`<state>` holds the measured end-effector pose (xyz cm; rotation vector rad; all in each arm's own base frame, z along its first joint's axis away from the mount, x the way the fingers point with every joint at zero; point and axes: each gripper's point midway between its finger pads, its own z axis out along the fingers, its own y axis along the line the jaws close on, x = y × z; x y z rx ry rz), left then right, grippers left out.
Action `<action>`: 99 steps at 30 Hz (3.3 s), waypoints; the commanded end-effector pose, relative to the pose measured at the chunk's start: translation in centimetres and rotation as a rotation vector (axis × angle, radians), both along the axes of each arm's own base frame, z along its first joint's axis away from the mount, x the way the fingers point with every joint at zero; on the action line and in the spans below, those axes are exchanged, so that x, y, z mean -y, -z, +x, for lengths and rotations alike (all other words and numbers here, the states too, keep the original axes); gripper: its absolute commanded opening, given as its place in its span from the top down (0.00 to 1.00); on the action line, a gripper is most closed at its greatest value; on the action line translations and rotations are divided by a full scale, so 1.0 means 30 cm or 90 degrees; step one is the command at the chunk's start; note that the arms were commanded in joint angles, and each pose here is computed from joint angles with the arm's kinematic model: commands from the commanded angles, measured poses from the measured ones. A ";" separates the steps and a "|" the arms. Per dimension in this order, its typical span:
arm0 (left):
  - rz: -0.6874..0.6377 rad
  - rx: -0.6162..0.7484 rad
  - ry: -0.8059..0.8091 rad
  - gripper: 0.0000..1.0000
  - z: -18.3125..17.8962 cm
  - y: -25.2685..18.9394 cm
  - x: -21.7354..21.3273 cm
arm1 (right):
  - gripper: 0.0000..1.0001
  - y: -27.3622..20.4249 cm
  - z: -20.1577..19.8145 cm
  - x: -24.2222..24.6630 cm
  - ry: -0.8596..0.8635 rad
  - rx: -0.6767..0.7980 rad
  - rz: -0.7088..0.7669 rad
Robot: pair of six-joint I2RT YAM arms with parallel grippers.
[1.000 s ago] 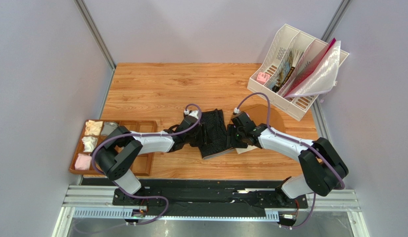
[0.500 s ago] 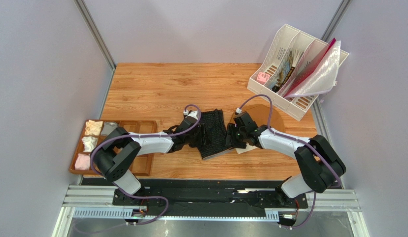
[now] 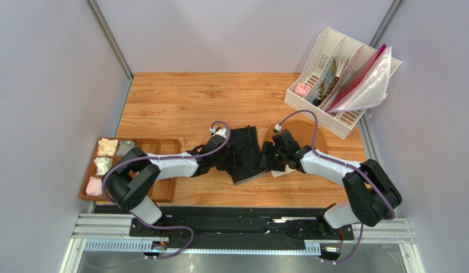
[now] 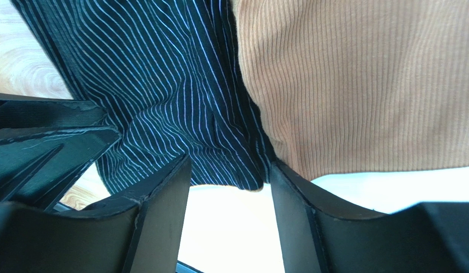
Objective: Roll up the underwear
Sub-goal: Fold the underwear at the center of the board.
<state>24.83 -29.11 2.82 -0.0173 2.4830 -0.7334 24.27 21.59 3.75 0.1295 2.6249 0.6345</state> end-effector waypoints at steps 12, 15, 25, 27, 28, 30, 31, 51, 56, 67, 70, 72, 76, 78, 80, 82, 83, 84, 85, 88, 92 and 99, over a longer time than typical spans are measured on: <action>0.065 -0.032 0.011 0.47 -0.062 0.067 -0.063 | 0.42 0.057 0.018 0.015 0.008 -0.005 -0.023; 0.066 -0.032 0.012 0.47 -0.065 0.067 -0.065 | 0.44 0.068 0.010 0.012 0.007 -0.019 -0.022; 0.065 -0.028 0.012 0.47 -0.063 0.060 -0.061 | 0.73 0.113 -0.007 0.047 0.025 -0.045 -0.058; 0.065 -0.029 0.011 0.47 -0.064 0.062 -0.063 | 0.84 0.117 -0.009 0.046 0.022 -0.047 -0.059; 0.066 -0.028 0.011 0.47 -0.065 0.062 -0.062 | 0.88 0.118 -0.009 0.045 0.020 -0.047 -0.059; 0.066 -0.026 0.014 0.47 -0.065 0.059 -0.056 | 0.97 0.109 -0.005 0.042 0.016 -0.042 -0.059; 0.066 -0.025 0.014 0.47 -0.062 0.059 -0.056 | 0.98 0.105 -0.007 0.042 0.014 -0.042 -0.061; 0.066 -0.031 0.011 0.47 -0.056 0.081 -0.037 | 1.00 -0.096 0.016 -0.117 -0.081 0.101 -0.297; 0.059 -0.027 0.008 0.46 -0.055 0.078 -0.033 | 1.00 -0.080 -0.025 -0.240 -0.110 0.092 -0.211; 0.048 -0.024 0.003 0.46 -0.054 0.067 -0.030 | 1.00 0.011 -0.059 -0.279 -0.101 0.059 -0.172; 0.043 0.002 -0.005 0.45 -0.036 0.006 -0.035 | 1.00 0.040 -0.061 -0.259 -0.090 0.052 -0.191; 0.046 0.022 -0.011 0.44 -0.028 -0.050 -0.050 | 1.00 0.045 -0.059 -0.249 -0.081 0.052 -0.198; 0.060 0.038 -0.015 0.38 -0.044 -0.117 -0.093 | 1.00 0.051 -0.057 -0.237 -0.071 0.052 -0.206; 0.060 0.044 -0.024 0.38 -0.056 -0.137 -0.120 | 1.00 0.051 -0.058 -0.239 -0.071 0.051 -0.203; 0.076 0.032 -0.038 0.37 -0.087 -0.113 -0.166 | 1.00 0.053 -0.058 -0.241 -0.071 0.049 -0.204; 0.059 0.025 -0.054 0.38 -0.119 -0.101 -0.194 | 1.00 0.054 -0.058 -0.242 -0.071 0.048 -0.201; 0.045 0.024 -0.058 0.38 -0.127 -0.101 -0.194 | 1.00 0.052 -0.063 -0.244 -0.072 0.046 -0.198; 0.025 0.020 -0.066 0.38 -0.136 -0.105 -0.193 | 1.00 0.050 -0.062 -0.246 -0.071 0.047 -0.196; 0.009 0.021 -0.066 0.39 -0.140 -0.105 -0.186 | 1.00 0.050 -0.064 -0.243 -0.071 0.046 -0.196; -0.027 -0.002 -0.062 0.40 -0.178 -0.073 -0.179 | 1.00 0.048 -0.064 -0.239 -0.066 0.047 -0.193; -0.053 -0.011 -0.076 0.40 -0.191 -0.056 -0.179 | 1.00 0.053 -0.069 -0.258 -0.074 0.043 -0.179; -0.111 -0.031 -0.075 0.43 -0.195 -0.032 -0.129 | 1.00 0.056 -0.077 -0.264 -0.077 0.040 -0.171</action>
